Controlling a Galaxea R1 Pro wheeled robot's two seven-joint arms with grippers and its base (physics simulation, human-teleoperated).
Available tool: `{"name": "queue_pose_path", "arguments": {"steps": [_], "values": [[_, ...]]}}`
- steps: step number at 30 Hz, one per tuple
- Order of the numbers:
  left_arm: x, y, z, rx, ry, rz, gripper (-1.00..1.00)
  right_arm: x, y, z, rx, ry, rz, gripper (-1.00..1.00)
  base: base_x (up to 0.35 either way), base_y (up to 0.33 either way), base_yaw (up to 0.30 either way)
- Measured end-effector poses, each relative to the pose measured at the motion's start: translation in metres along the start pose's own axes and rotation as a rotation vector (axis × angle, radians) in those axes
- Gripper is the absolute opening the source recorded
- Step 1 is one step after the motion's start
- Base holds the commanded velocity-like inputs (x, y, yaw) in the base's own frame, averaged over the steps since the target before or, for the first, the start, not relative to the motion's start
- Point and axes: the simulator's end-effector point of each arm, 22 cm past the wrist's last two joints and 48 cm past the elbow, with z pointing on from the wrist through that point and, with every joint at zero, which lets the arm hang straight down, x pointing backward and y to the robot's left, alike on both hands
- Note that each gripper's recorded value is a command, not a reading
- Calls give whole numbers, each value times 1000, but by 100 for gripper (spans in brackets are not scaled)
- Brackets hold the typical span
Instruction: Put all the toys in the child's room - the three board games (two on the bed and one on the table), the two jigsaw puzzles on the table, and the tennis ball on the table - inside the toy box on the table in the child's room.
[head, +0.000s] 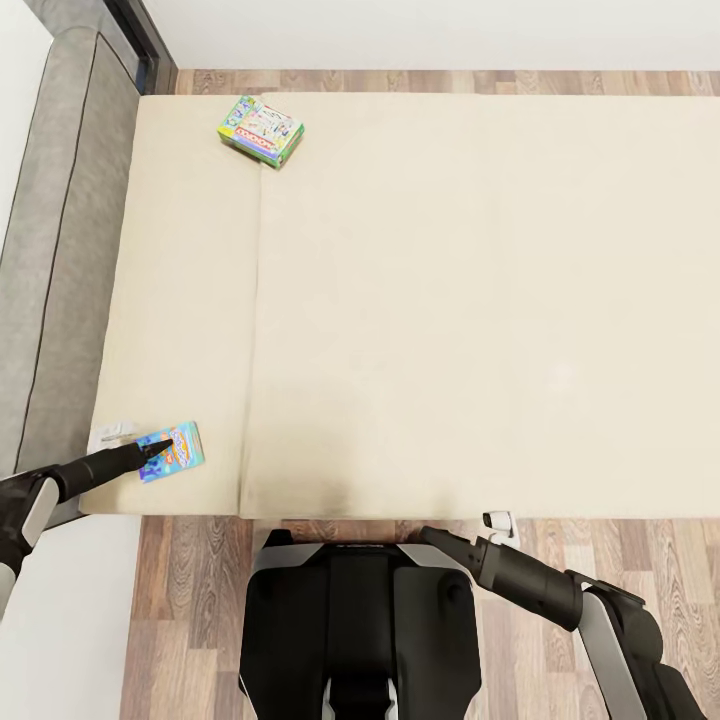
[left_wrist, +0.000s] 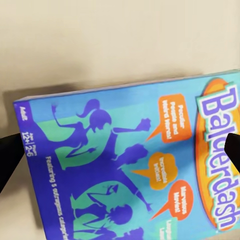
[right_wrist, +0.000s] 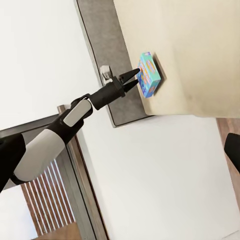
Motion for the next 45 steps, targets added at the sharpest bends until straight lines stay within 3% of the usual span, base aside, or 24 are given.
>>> {"name": "queue_pose_path", "arguments": {"steps": [25,32,45], "values": [[0,0,0,0,0,-1,100,2,-3,1,11,3,-2,100,0,-101,0],[1,-1,1,1,2,1,100,8,-17,1,60,20,-1,100,0,-10,0],[1,-1,1,1,1,1,100,8,-21,-1,70,19,3,100,0,-96,0]]}}
